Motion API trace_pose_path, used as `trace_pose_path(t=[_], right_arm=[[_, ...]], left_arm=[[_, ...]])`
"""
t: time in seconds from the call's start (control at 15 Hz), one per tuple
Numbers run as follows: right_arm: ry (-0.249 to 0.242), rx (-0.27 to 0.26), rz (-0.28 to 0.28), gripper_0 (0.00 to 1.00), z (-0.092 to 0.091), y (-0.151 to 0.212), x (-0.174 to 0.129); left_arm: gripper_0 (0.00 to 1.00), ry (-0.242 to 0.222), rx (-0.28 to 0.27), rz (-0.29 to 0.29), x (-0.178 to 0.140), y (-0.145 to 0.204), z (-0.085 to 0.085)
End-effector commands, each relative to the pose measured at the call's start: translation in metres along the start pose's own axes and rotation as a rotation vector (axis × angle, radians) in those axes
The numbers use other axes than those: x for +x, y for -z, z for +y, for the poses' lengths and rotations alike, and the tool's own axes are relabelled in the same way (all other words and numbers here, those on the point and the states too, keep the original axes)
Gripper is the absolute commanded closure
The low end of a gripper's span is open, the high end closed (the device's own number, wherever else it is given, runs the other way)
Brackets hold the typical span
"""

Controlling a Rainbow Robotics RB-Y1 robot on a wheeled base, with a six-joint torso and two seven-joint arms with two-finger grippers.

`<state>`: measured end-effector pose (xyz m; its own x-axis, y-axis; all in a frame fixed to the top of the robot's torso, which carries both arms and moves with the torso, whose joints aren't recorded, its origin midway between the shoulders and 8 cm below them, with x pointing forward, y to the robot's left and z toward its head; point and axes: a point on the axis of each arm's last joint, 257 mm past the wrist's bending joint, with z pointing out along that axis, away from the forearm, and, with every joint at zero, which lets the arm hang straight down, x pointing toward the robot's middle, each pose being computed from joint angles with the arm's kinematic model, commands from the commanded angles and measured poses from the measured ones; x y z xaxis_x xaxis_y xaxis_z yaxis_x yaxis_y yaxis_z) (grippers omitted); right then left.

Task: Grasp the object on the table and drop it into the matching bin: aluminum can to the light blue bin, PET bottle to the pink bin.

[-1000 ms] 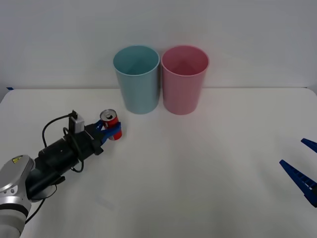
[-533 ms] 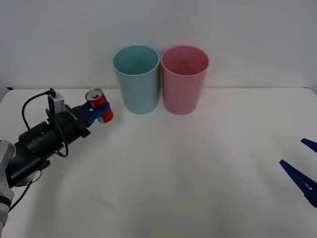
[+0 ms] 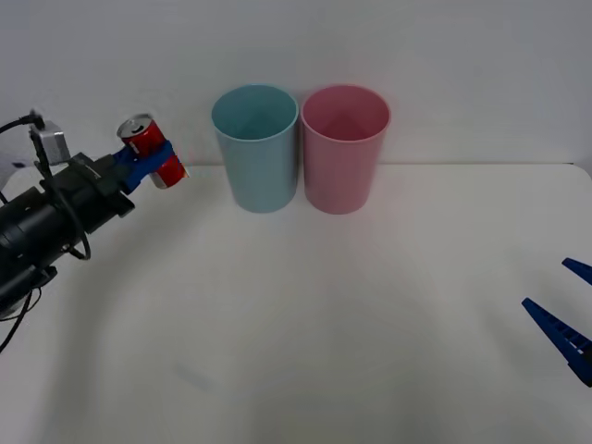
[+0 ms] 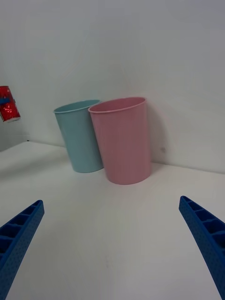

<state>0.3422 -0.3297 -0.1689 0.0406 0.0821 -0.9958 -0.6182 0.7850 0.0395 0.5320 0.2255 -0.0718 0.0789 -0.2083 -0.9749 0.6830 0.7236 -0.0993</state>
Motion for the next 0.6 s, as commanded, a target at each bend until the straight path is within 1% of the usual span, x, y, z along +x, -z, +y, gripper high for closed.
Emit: trace_pose_path(t=[0.07, 0.2, 0.27, 0.4, 0.47, 0.6], right_arm=[[0.0, 0.0, 0.0, 0.0, 0.0, 0.0, 0.0], [0.0, 0.0, 0.0, 0.0, 0.0, 0.0, 0.0], [0.0, 0.0, 0.0, 0.0, 0.0, 0.0, 0.0], [0.0, 0.0, 0.0, 0.0, 0.0, 0.0, 0.0], [0.0, 0.0, 0.0, 0.0, 0.0, 0.0, 0.0], [0.0, 0.0, 0.0, 0.0, 0.0, 0.0, 0.0]], left_arm=[[1.0, 0.004, -0.017, 0.002, -0.021, -0.012, -0.001], [1.0, 0.006, -0.005, 0.006, -0.035, -0.028, -0.003], [1.0, 0.015, 0.004, 0.012, -0.042, -0.039, -0.005], [1.0, 0.024, 0.019, 0.031, -0.046, -0.058, -0.008], [1.0, 0.021, 0.022, 0.036, -0.047, -0.066, -0.006], [0.99, 0.014, 0.02, 0.058, -0.047, -0.091, 0.005]])
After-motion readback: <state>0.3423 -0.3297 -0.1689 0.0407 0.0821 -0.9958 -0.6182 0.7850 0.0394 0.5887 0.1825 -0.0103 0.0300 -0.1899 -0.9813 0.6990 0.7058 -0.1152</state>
